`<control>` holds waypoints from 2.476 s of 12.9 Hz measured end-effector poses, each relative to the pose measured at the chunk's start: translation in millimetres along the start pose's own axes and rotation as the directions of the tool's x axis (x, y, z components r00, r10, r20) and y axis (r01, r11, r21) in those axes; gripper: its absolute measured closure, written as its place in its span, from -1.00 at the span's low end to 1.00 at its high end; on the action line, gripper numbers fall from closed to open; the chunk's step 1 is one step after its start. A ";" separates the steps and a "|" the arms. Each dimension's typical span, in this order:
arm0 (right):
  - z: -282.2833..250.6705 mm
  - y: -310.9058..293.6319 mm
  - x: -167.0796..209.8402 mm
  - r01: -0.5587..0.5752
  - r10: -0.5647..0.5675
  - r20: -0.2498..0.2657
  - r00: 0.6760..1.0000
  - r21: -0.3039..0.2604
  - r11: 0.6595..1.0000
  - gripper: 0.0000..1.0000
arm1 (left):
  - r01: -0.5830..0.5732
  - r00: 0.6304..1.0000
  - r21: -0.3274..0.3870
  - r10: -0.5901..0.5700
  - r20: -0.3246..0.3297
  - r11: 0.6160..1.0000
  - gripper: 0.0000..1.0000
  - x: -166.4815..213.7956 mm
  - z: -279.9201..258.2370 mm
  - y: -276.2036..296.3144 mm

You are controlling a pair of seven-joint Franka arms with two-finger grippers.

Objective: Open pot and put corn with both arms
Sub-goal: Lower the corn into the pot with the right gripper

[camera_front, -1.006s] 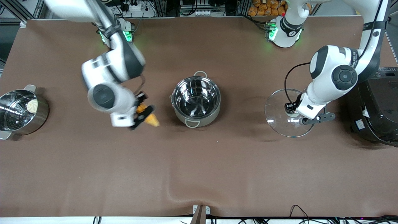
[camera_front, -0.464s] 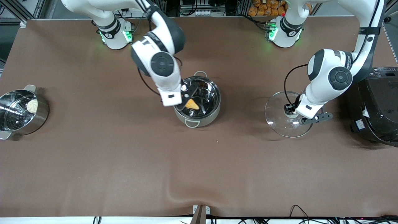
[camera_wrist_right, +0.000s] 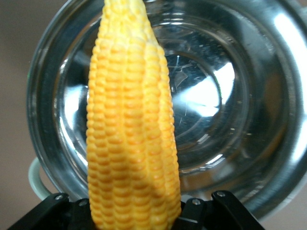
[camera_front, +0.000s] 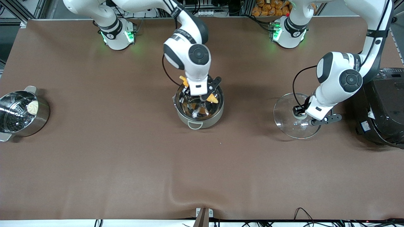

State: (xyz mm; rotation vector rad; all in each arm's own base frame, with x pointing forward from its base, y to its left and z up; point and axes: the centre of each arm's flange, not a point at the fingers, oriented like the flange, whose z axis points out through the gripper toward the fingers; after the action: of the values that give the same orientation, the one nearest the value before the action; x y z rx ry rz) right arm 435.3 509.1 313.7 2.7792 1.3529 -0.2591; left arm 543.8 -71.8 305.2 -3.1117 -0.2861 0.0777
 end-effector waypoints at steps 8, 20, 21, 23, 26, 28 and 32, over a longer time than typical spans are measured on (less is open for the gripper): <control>63.2 23.7 18.4 -0.034 0.034 -0.055 0.998 -0.011 0.999 0.92 | -0.014 0.999 -0.020 0.013 -0.037 1.000 0.00 -15.9 38.2 -4.2; 59.4 38.6 15.0 -0.056 0.056 -0.026 0.998 -0.008 0.998 -0.09 | -0.022 1.000 -0.024 0.022 -0.003 0.999 0.00 -38.7 90.3 -5.5; 58.5 38.6 14.9 -0.056 0.056 -0.026 0.998 -0.008 0.998 -0.34 | -0.023 1.000 -0.024 0.022 -0.003 0.999 -0.01 -38.7 90.4 -5.5; 53.6 39.6 13.9 -0.059 0.059 -0.028 0.998 -0.008 0.998 -0.76 | -0.025 1.000 -0.029 0.025 -0.007 0.999 -0.31 -38.5 95.2 -3.7; 36.9 50.6 10.5 -0.083 0.083 -0.041 0.996 -0.007 0.997 -1.00 | -0.027 0.999 -0.036 0.026 -0.025 0.999 -0.97 -34.9 93.4 -1.6; 20.1 61.5 5.3 -0.100 0.100 -0.047 0.994 -0.006 0.995 -1.00 | -0.031 0.998 -0.044 0.029 -0.059 0.999 -1.00 -27.5 76.6 2.6; -11.0 64.4 -2.4 -0.109 0.108 -0.066 0.992 -0.006 0.994 -1.00 | -0.047 0.997 -0.024 0.046 -0.064 0.999 -1.00 -16.5 9.1 13.5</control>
State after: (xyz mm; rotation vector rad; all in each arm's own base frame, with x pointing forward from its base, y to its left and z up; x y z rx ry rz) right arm 485.8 468.7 322.5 2.8651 1.2064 -0.1581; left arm 529.6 -88.0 296.7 -3.1387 -0.2149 -0.0236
